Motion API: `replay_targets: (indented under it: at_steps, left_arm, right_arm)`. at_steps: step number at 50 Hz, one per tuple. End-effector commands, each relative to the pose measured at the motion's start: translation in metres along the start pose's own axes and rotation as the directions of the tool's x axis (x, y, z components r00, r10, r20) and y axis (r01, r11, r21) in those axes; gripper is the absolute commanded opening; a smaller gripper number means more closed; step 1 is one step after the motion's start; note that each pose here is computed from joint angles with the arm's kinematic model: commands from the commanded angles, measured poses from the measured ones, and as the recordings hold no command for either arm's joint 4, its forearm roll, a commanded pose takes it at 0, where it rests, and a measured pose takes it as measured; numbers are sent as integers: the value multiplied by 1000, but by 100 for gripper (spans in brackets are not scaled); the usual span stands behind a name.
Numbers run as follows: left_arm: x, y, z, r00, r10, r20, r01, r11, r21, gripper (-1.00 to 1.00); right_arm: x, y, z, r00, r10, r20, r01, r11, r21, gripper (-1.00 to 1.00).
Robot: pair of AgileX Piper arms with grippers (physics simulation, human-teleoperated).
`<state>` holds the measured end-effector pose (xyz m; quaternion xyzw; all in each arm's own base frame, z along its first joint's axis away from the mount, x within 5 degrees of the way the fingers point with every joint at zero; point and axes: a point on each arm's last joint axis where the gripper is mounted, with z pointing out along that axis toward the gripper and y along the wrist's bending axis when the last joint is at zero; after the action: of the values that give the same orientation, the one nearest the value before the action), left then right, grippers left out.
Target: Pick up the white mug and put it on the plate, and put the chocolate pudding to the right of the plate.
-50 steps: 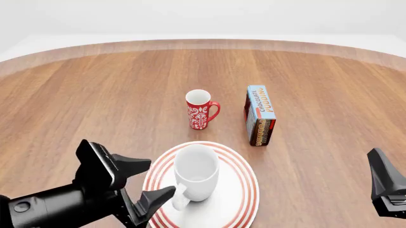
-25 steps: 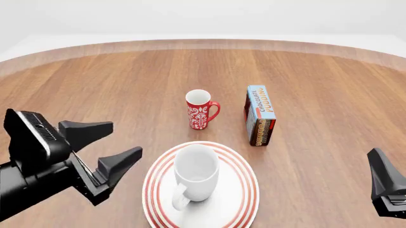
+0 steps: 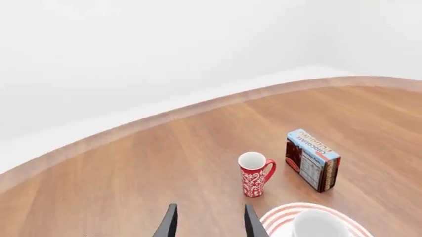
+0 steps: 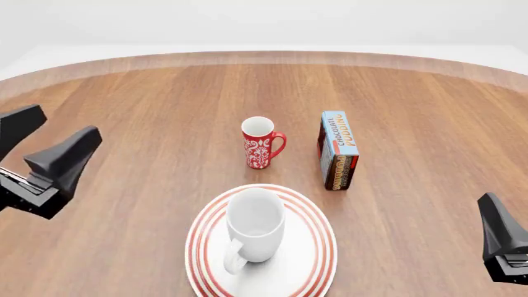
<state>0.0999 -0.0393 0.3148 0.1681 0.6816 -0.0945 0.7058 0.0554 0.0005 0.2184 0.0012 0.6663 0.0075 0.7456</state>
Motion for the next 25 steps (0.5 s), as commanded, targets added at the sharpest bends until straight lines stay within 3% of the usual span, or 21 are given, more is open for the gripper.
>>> replay_targets:
  at_steps: [1,6,9,11,12,15,20,25]
  left_arm:
    - [-6,15,-14,996,-1,90,16,986,-165,100]
    - [3,20,-16,995,19,93,2,974,-225,100]
    - [7,25,-23,992,62,106,-26,951,-307,100]
    - [7,25,-23,992,62,106,-26,951,-307,100]
    - [13,27,-24,991,85,99,-46,939,-342,100]
    - [20,30,-24,993,61,101,-19,928,-372,100]
    - [28,36,-30,991,51,121,10,890,-456,100]
    - [43,38,-33,993,88,76,-38,863,-503,100]
  right_arm:
    - [0,0,0,1000,0,0,0,1000,0,100]
    - [0,0,0,1000,-5,0,5,1000,-3,100]
    - [0,0,0,1000,-4,1,4,1000,-4,100]
    - [0,0,0,1000,-4,1,4,1000,-4,100]
    - [0,0,0,1000,-3,1,3,1000,-4,100]
    - [0,0,0,1000,-2,1,2,1000,-4,100]
    - [0,0,0,1000,0,0,0,1000,-4,100]
    - [0,0,0,1000,2,-1,-2,1000,-4,100]
